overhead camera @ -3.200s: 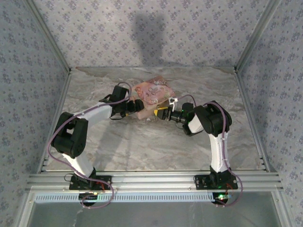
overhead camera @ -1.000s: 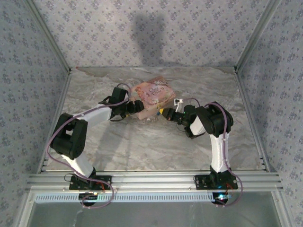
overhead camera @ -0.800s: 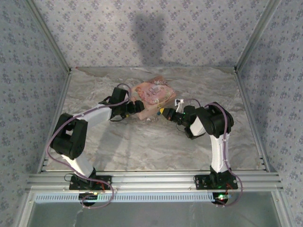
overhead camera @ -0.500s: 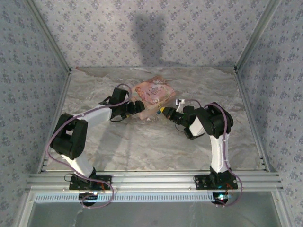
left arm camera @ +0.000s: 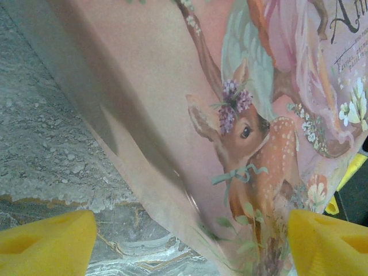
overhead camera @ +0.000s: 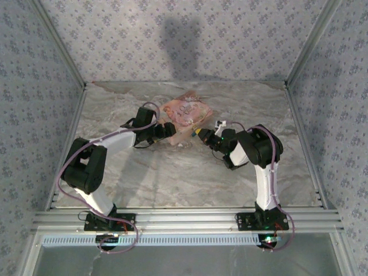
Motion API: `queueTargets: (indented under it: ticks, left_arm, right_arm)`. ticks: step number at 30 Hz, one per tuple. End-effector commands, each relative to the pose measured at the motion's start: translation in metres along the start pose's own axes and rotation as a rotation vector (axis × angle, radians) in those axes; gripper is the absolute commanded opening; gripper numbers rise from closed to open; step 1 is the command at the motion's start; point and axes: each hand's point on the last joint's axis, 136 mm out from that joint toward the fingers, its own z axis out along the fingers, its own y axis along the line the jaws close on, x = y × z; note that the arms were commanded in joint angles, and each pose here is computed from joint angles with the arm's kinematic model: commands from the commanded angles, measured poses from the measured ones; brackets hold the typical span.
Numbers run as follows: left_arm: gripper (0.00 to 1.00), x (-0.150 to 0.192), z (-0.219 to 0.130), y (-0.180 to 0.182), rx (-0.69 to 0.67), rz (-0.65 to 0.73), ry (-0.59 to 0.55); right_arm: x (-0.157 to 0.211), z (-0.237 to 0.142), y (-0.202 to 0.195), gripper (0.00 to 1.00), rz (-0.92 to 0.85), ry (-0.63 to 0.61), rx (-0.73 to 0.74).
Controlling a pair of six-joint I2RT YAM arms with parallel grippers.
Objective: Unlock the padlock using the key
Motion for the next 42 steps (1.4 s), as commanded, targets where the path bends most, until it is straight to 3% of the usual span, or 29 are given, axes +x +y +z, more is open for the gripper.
queueTargets:
  ticks: [1,12,19,26,31,42]
  left_arm:
    - [0.85,0.026,0.002,0.022,-0.074,-0.023,0.076]
    - [0.88,0.012,-0.015,0.008,-0.05,0.003,0.024]
    - [0.89,0.004,-0.023,-0.006,-0.008,0.012,-0.006]
    - [0.9,-0.015,-0.051,-0.022,-0.001,0.07,-0.094]
    - [0.98,-0.032,-0.082,-0.019,-0.059,0.129,-0.215]
    - [0.98,-0.06,-0.16,-0.018,-0.076,0.241,-0.518]
  right_arm:
    - [-0.02,-0.005,0.003,0.0,0.011,-0.087,0.014]
    - [-0.043,-0.034,-0.015,0.0,-0.015,-0.152,0.091]
    - [-0.038,-0.032,-0.017,0.0,-0.016,-0.127,0.095]
    - [-0.053,-0.049,-0.01,0.0,-0.083,-0.149,0.123]
    - [-0.056,-0.059,0.009,0.0,-0.161,-0.096,0.129]
    - [-0.026,-0.104,0.058,0.0,-0.415,0.18,0.241]
